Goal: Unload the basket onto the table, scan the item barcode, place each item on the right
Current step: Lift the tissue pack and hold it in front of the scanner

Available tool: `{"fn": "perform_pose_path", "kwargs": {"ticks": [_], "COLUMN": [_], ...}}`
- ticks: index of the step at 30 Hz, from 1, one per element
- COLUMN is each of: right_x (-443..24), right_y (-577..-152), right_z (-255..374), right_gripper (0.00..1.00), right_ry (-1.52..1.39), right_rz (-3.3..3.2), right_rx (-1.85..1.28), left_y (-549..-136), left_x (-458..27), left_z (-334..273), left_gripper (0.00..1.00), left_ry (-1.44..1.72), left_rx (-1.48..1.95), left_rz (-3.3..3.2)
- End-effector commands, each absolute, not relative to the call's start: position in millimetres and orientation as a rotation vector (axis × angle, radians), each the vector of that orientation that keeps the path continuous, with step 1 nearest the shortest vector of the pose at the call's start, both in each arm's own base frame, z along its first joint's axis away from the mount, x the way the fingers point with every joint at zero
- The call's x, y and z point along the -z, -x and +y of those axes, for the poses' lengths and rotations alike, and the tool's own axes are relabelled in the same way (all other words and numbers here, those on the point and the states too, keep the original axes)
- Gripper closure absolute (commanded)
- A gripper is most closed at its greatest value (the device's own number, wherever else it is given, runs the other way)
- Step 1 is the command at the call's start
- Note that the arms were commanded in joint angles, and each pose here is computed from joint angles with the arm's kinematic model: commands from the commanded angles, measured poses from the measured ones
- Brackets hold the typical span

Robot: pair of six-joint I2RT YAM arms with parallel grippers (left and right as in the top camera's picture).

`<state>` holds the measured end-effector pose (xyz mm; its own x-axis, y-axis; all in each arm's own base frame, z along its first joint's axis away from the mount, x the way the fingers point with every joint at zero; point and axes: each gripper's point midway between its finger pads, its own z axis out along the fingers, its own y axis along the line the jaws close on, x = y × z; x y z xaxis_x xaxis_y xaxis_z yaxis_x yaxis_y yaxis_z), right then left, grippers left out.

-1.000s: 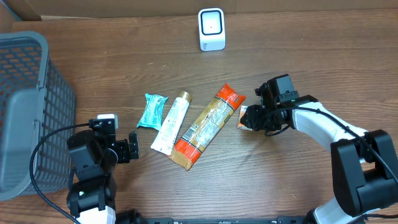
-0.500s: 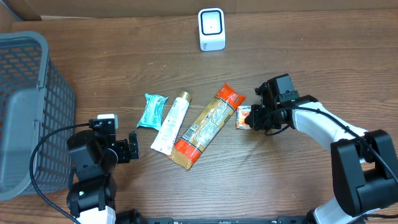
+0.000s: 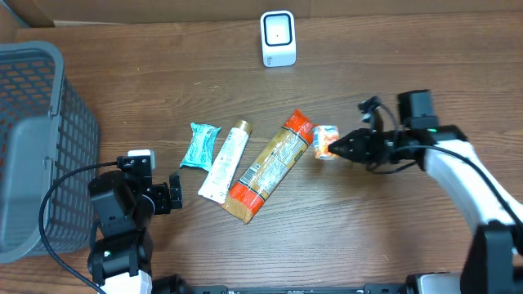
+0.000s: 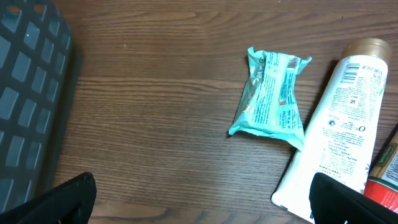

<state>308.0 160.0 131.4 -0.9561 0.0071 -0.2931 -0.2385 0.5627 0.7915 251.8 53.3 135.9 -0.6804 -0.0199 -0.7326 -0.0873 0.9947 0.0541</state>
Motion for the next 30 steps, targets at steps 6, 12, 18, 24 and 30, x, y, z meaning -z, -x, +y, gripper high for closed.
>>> {"fn": "perform_pose_path", "kwargs": {"ticks": [6,12,18,24,30], "right_x": [-214.1,-252.1,-283.1,-298.9,-270.0], "right_y": [-288.9,-283.9,-304.0,-365.9,-449.9], "right_z": [170.7,173.9,182.9,187.3,192.9], "right_gripper": [0.97,0.97,0.97,0.97,0.97], "right_ry": [0.393,0.441,0.451,0.332,0.212], "right_rz": [2.224,2.180,2.271,2.347,2.301], "right_rx": [-1.589,-1.586,-1.328,-0.908,-0.400], "left_y": [-252.1,-252.1,-252.1,-252.1,-252.1], "left_x": [-135.0,-135.0,-135.1,-135.0,-135.1], "left_z": [52.3,52.3,52.3,52.3,52.3], "left_gripper": [0.00,0.00,0.00,0.00,0.00], "left_ry": [0.051,0.051,0.051,0.051,0.051], "left_rx": [-0.103,-0.103,-0.103,-0.103,-0.103], "left_rz": [2.318,2.318,2.318,2.318,2.317]}}
